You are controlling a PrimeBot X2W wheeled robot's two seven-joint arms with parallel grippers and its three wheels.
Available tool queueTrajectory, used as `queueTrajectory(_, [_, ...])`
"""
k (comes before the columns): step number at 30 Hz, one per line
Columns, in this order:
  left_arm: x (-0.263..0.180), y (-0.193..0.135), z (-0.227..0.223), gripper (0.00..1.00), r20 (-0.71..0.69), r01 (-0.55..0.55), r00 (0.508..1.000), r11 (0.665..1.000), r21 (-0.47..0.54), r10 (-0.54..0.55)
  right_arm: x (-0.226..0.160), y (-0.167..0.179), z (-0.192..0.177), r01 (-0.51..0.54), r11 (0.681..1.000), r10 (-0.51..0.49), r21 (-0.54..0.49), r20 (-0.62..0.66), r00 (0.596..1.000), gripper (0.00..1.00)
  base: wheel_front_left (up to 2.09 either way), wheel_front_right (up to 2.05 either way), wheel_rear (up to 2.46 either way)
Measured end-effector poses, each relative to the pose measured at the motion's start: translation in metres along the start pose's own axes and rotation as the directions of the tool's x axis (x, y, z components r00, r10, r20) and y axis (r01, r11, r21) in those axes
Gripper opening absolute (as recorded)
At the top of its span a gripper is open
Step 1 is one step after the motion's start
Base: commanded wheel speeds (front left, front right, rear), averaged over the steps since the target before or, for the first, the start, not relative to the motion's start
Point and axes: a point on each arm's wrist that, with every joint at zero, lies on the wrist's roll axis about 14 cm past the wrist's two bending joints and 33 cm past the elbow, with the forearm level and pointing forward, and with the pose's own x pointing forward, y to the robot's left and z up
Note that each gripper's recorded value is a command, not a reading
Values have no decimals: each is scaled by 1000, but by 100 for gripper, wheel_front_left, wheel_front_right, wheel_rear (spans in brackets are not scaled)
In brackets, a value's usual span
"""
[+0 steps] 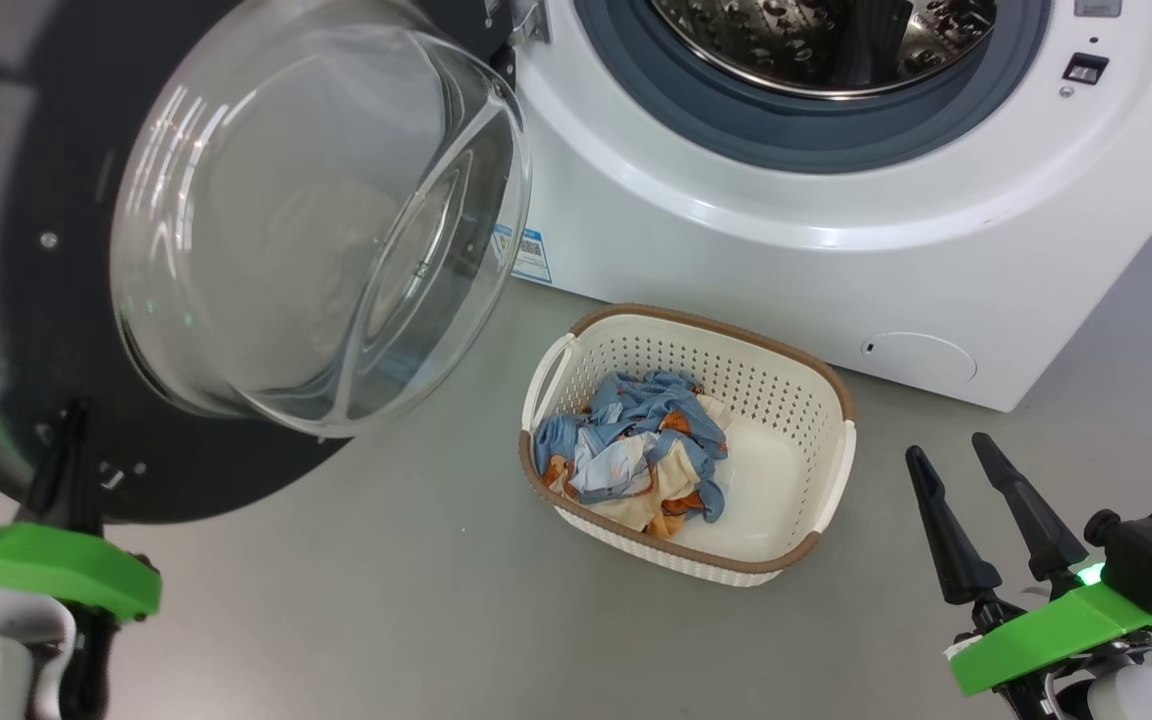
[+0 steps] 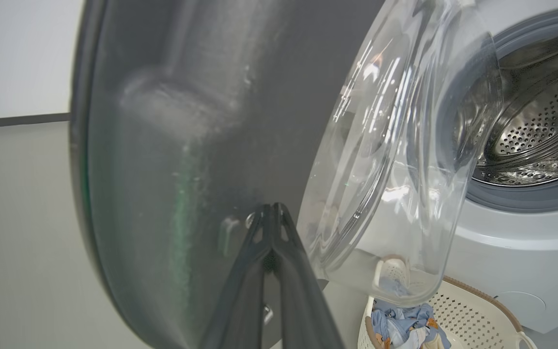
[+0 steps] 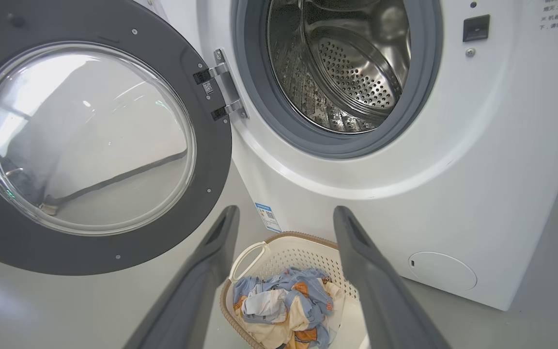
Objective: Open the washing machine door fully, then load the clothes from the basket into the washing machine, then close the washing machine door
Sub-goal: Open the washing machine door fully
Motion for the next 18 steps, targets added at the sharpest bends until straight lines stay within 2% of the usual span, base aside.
queueTrajectory(9, [22,24,3,0,-42,-38,998,999,36,40,6,-2,-9,-4,1000,4,13,-17,1000,100,0,0,0])
queueTrajectory(18, [24,22,1,0,-42,-26,999,999,34,27,4,-3,-5,3,1000,-3,5,-10,1000,100,0,0,0])
